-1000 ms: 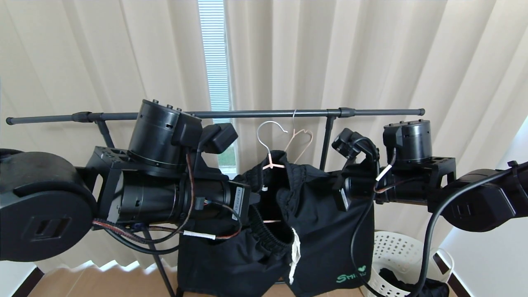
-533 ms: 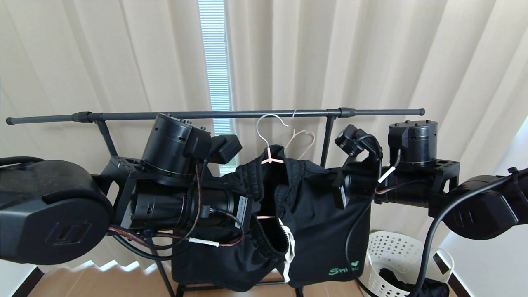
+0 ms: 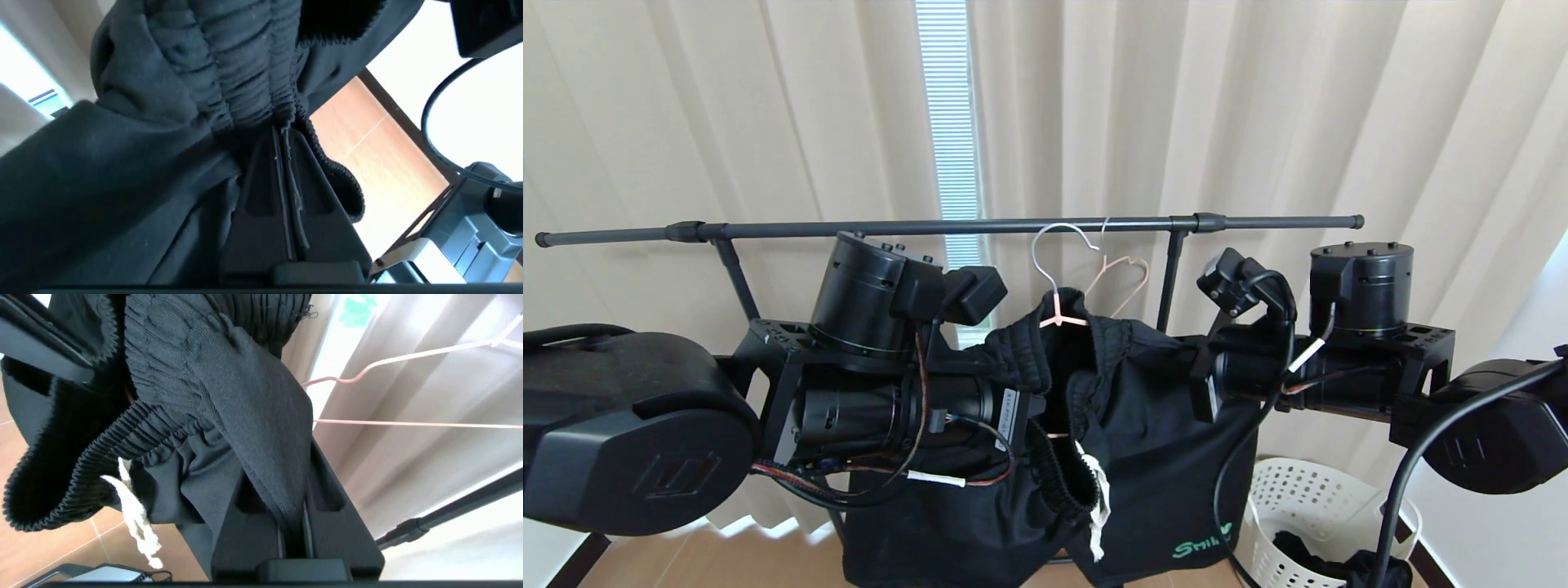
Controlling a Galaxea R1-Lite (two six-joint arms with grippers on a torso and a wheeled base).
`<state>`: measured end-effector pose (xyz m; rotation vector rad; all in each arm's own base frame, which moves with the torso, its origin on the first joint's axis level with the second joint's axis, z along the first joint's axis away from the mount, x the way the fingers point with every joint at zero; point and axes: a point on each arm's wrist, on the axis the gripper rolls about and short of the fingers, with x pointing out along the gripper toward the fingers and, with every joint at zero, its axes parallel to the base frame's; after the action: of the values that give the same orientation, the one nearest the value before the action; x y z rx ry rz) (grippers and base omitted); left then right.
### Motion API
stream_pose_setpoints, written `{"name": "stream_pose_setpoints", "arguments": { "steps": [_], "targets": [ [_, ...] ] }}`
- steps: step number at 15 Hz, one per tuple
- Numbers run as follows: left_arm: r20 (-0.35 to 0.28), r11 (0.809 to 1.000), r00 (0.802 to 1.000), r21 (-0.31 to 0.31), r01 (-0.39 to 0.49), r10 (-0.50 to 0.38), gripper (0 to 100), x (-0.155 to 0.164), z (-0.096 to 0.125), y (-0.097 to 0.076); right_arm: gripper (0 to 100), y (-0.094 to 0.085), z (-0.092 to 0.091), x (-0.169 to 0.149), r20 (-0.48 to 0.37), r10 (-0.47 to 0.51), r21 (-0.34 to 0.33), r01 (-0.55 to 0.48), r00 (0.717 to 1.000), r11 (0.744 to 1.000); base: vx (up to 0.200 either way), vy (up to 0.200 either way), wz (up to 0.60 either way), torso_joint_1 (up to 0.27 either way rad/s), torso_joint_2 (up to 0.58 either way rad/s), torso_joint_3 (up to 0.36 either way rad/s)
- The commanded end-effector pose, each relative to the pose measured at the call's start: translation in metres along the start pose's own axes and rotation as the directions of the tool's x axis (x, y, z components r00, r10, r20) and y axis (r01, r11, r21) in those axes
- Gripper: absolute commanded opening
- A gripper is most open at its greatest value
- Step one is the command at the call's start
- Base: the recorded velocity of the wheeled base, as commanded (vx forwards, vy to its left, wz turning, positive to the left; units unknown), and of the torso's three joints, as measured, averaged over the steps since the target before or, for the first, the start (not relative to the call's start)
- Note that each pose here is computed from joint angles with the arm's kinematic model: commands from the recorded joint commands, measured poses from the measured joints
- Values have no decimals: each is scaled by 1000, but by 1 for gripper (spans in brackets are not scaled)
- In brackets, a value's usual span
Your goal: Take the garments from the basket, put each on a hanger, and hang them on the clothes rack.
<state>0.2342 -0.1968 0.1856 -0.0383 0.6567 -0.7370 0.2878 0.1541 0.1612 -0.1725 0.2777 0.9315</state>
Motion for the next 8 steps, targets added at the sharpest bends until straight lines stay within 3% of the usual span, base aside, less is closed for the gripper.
{"name": "stream_pose_setpoints", "arguments": {
  "steps": [1, 8],
  "targets": [
    [-5, 1000, 1000, -3, -3, 3, 100, 2, 0, 1, 0, 1, 1, -3, 6, 8, -3, -8, 1000, 1000, 0, 0, 0, 0, 0, 0],
    [18, 1000, 1000, -6, -19, 19, 100, -8, 1, 1, 0, 4, 4, -8, 19, 26, -8, -25, 999, 1000, 0, 0, 0, 0, 0, 0]
  ]
}}
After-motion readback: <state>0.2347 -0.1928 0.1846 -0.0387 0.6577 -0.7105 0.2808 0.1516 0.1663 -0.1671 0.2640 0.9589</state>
